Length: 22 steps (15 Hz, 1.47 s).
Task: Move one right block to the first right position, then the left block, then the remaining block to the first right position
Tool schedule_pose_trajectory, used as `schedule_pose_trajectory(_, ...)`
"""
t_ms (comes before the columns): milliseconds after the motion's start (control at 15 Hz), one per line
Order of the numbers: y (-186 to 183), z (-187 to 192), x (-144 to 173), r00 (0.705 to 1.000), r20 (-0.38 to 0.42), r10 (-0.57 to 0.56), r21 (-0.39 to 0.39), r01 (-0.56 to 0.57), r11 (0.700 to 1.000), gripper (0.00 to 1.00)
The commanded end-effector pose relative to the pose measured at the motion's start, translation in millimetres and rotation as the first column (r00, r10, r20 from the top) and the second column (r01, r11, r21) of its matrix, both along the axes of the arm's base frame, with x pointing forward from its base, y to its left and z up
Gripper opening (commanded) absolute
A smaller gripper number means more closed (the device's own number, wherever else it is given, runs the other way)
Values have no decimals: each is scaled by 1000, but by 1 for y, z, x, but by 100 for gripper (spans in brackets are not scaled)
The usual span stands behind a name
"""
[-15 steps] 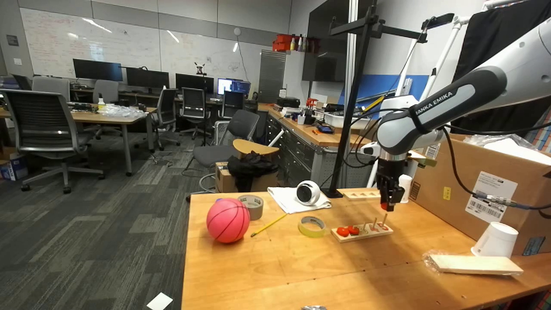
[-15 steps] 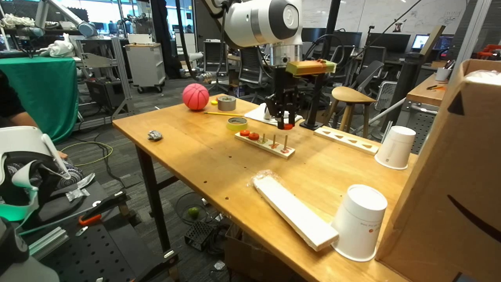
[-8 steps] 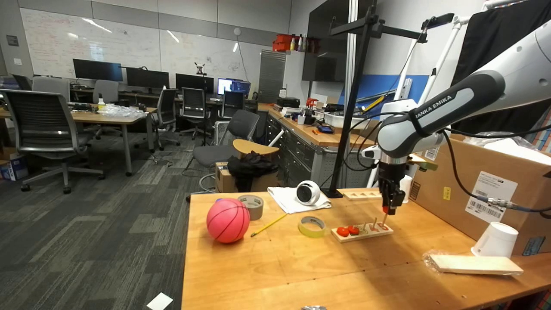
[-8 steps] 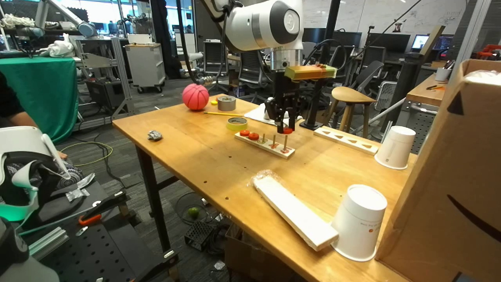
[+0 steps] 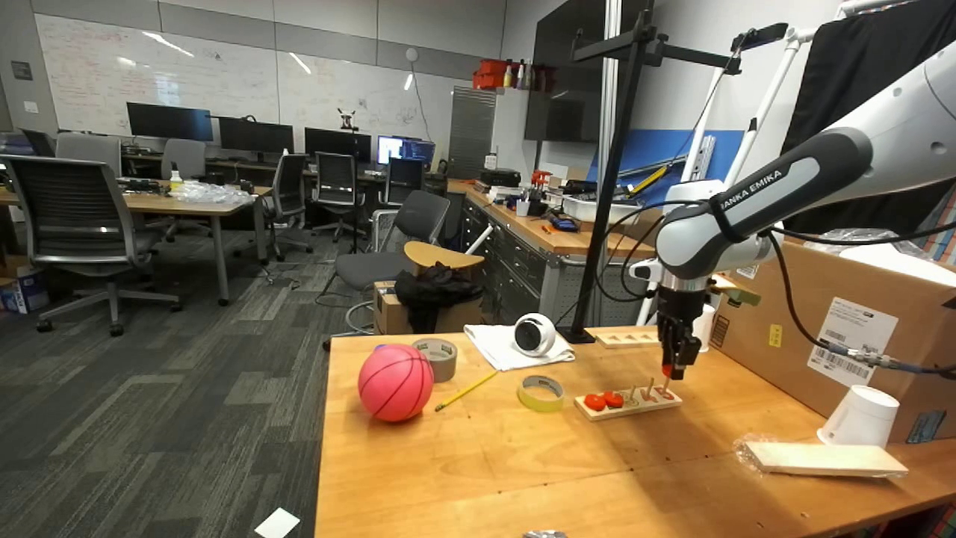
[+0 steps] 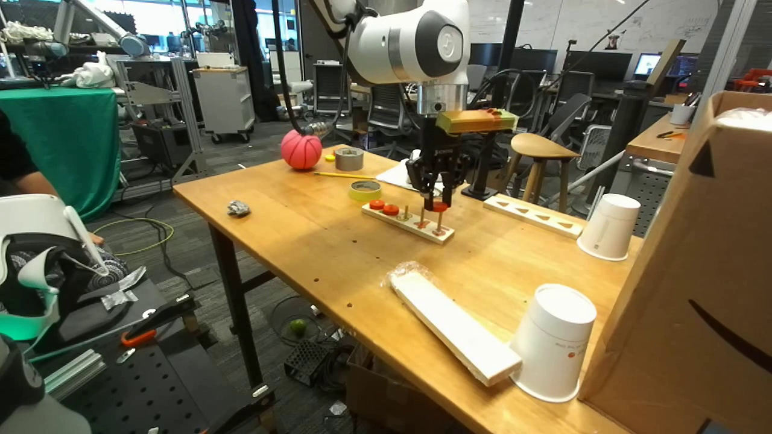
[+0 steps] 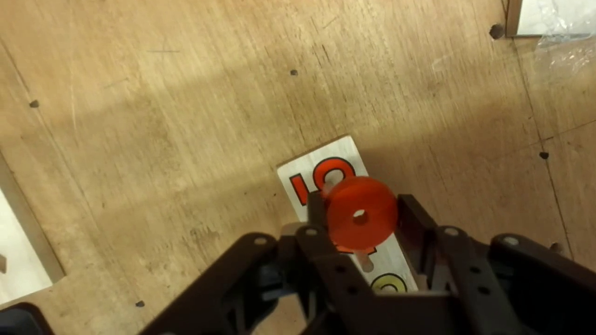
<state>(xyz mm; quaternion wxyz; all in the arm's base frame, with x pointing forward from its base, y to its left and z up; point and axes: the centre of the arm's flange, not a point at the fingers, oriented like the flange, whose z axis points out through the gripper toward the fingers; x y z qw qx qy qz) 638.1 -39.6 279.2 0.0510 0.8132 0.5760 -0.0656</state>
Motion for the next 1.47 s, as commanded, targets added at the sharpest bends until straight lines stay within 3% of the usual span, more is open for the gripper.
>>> schedule_pose_trajectory(0,0,-2,1,998,61,-20,19,19,1000,26)
schedule_pose_trajectory(267,-6,-5,-1,996,84,-40,6,40,999,26)
schedule_pose_trajectory(1400,-8,3,-6,998,30,-58,9,58,998,26)
